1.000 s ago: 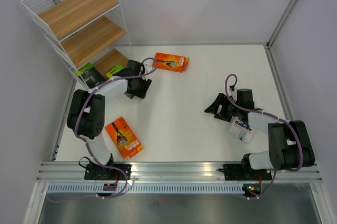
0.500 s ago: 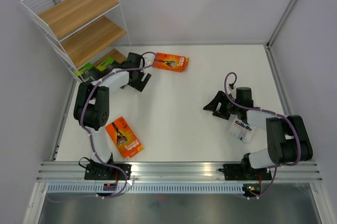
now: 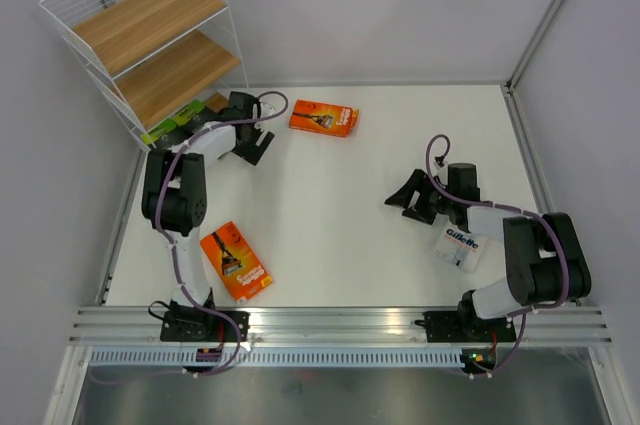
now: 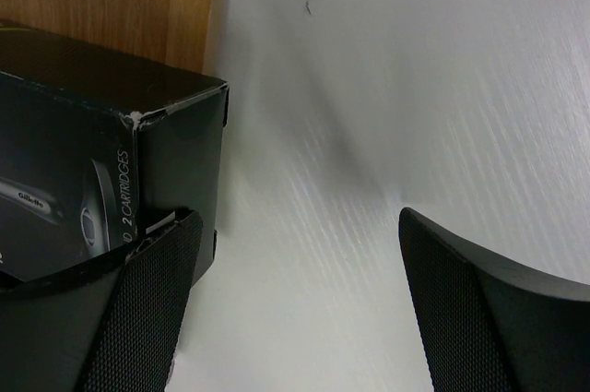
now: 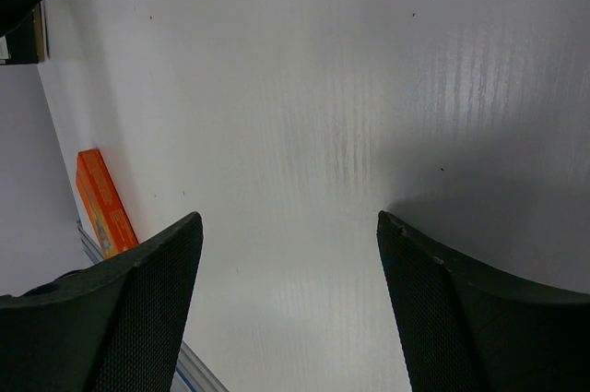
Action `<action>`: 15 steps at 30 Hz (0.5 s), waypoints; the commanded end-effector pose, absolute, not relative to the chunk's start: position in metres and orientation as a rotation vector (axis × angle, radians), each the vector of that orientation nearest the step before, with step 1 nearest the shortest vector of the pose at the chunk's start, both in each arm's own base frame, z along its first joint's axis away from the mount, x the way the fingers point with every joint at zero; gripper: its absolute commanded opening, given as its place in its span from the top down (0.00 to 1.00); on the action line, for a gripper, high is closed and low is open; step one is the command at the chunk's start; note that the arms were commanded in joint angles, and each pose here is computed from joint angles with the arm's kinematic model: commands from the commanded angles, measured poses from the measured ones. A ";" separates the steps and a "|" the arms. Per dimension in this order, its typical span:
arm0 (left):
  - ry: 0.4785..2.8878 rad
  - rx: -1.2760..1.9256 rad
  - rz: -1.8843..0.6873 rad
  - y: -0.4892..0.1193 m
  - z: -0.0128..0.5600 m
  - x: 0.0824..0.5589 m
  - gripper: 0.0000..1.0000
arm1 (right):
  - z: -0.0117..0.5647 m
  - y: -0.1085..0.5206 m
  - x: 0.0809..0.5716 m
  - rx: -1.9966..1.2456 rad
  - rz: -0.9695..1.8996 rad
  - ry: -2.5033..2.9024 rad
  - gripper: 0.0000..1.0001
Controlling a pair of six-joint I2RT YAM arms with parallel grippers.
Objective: Place and organize the shaving razors onto the shelf
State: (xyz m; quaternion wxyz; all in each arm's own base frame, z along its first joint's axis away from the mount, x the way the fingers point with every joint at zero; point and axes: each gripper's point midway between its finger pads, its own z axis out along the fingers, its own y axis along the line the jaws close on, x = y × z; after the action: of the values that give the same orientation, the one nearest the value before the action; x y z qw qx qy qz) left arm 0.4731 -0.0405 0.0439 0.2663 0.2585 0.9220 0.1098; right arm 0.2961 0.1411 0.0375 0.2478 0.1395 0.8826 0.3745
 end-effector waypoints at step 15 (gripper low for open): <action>2.443 0.758 0.433 -0.006 0.064 0.501 0.09 | 0.024 0.153 0.311 0.403 0.968 2.442 0.16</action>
State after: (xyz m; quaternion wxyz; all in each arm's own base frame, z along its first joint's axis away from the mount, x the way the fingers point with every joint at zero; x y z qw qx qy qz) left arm 0.4916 -0.0165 0.0466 0.2609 0.2751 0.9151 0.1368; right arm 0.3138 0.1570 0.0378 0.2515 0.1346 0.8810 0.3774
